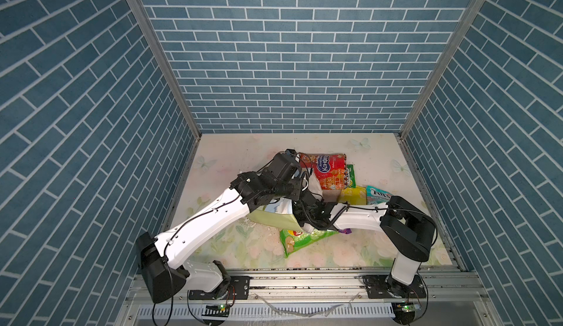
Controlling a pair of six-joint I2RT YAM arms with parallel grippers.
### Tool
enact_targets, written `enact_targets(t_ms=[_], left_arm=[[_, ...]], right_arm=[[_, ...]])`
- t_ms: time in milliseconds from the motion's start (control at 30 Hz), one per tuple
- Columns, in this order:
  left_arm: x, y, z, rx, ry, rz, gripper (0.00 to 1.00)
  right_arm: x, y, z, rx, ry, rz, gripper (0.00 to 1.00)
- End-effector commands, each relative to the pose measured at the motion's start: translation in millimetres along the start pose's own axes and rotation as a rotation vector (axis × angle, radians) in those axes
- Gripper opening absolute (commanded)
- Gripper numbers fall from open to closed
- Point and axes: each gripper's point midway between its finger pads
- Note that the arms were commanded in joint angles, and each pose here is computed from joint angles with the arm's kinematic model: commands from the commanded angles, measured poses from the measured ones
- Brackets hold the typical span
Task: Take the snacks out of the paper bag
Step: Pick up the snack from the paper bag.
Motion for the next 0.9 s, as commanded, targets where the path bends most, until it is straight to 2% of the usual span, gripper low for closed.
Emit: enact_targets(t_ms=[0,167,400,467,867], left_arm=[[-1.0,-18.7,-2.7,0.088,-0.012,0.006,0.16],[-0.2,-17.9,-4.6,0.086,-0.015,0.009,0.17],[7.4,-12.4,0.1,0.064,-0.001,0.015,0.16],[11.8,-9.1,2.5,0.058,0.007,0.011,0.16],[19.9,7.5,8.1,0.014,0.028,0.005,0.17]], right_arm=[[-0.7,2.6,9.4,0.032,0.023,-0.026,0.38],[-4.5,5.1,20.3,0.043,0.039,-0.032,0.33],[-11.0,7.3,20.4,0.027,0.033,-0.031,0.11],[-13.6,8.6,17.4,0.016,0.026,-0.032,0.01],[-28.3,20.5,-21.5,-0.055,-0.053,-0.059,0.00]])
Point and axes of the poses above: each gripper's point midway between its finger pads, its own z axis out along the fingers, its own y axis along the line the jaws close on, x = y × z, and after that the axes turned 14 degrees about z, right-handed
